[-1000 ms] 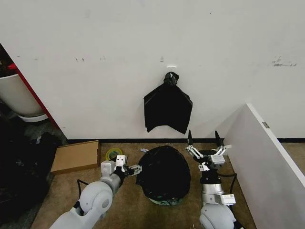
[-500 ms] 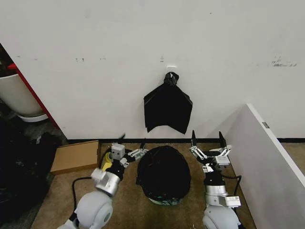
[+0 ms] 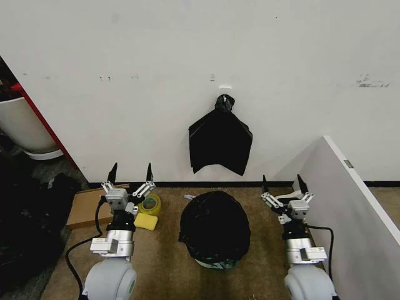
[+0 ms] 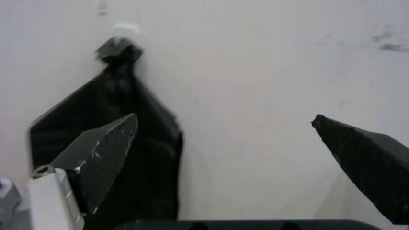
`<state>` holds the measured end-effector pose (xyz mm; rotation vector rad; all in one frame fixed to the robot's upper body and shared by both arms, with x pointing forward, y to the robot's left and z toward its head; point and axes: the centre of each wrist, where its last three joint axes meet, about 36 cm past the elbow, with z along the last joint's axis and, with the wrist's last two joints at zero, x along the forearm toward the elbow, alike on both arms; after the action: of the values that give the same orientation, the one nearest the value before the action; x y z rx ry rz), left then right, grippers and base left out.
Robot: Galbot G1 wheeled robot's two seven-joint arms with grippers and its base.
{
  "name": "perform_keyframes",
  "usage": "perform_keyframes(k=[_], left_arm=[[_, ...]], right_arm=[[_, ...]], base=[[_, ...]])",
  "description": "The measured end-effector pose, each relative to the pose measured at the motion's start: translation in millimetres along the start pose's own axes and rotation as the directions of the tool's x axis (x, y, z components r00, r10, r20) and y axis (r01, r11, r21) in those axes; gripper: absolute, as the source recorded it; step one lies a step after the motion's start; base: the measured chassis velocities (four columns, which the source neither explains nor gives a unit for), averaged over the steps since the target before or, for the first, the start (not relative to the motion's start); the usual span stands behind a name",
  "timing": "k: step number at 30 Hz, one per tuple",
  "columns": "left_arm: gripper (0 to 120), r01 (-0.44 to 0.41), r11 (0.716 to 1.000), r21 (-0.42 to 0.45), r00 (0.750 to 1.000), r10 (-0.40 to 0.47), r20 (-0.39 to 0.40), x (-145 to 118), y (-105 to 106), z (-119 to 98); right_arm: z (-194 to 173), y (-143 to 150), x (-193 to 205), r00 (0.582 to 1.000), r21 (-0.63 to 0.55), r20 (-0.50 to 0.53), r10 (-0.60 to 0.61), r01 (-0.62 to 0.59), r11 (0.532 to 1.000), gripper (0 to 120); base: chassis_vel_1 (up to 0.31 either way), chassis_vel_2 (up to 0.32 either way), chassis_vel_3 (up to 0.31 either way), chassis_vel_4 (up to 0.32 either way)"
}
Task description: Place the garbage bag over the trash bin.
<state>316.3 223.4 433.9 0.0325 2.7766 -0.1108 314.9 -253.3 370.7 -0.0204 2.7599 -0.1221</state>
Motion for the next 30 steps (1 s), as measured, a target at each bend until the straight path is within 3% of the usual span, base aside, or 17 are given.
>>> perform_keyframes(k=[7,16,30], left_arm=[[100,-0.040,0.999,0.021,0.999,0.040,0.004,4.8,12.4,15.3],[100,-0.051,0.997,0.049,0.999,0.051,-0.003,-1.9,-0.9,19.2],[100,-0.017,0.998,0.055,1.000,0.017,-0.012,-0.8,5.2,27.2]], right_arm=[[0.2,-2.0,2.6,0.997,-0.022,0.024,0.068,-0.068,0.997,100],[0.3,-6.9,6.9,0.999,-0.008,0.030,0.043,-0.043,0.999,100],[5.2,-5.7,-2.0,0.996,-0.014,0.093,-0.002,0.004,1.000,100]], base=[[0.000,0.000,0.000,0.000],[0.000,0.000,0.000,0.000],[0.000,0.000,0.000,0.000]])
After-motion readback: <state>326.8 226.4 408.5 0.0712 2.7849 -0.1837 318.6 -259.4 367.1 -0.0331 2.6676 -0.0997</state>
